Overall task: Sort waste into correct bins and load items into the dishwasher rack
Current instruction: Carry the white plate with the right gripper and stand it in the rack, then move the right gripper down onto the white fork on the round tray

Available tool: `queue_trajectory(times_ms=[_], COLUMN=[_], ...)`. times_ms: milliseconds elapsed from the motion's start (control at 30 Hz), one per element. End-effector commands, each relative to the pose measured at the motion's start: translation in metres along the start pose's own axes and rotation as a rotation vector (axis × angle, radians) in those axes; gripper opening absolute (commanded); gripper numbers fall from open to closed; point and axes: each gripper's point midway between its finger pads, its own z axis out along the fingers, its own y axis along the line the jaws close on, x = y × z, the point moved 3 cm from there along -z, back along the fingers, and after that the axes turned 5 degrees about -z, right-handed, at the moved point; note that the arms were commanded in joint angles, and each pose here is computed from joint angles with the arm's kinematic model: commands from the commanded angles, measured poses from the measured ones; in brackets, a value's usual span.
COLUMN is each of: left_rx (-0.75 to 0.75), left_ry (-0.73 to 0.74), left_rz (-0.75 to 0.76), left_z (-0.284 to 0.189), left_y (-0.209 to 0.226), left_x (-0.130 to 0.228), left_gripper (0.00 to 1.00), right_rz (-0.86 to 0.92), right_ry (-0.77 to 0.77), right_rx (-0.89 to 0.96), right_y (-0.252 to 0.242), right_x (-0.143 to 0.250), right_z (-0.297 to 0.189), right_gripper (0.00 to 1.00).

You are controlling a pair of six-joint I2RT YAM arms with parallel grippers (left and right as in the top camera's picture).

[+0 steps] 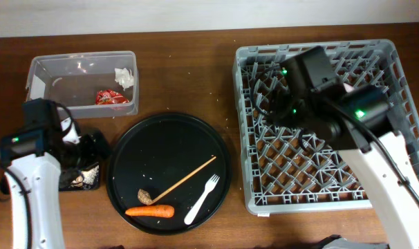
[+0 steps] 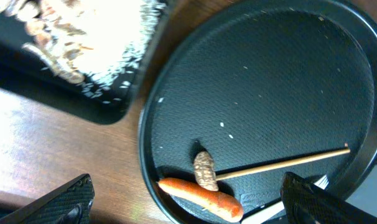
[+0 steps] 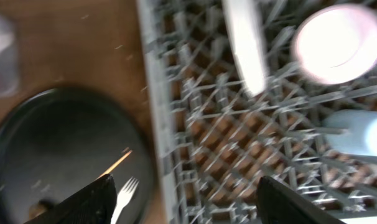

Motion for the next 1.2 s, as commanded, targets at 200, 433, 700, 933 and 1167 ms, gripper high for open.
queue_trajectory(times_ms=[200, 433, 700, 933, 1167], left_rx=[-0.004, -0.074, -0.103, -0.103, -0.103], left_ry=[0.006, 0.002, 0.003, 0.003, 0.003], left_rz=[0.42, 0.235, 0.087, 0.087, 0.087], left_z=[0.012, 0.016, 0.013, 0.013, 0.013], left_y=[-0.081, -0.054, -0.019, -0.019, -0.019], left_x=[0.038, 0.019, 0.004, 0.004, 0.004], left_gripper=[0.97, 0.98, 0.99, 0.99, 0.99], right_rz=[0.058, -0.061, -0.103, -0.055, 0.047], right_ry=[0.198, 0.416, 0.618, 0.653, 0.569], right_rx=[-0.281, -0.339, -0.136, -0.013, 0.069], right_y=[0.019, 0.083, 0.146, 0.151, 0.137], right_x=[0.03, 0.108, 0.193, 0.215, 0.219], right_z=[-0.007, 0.048, 0.14, 0.2, 0.222], right_gripper=[0.95, 0.91, 0.79, 0.71, 0.59])
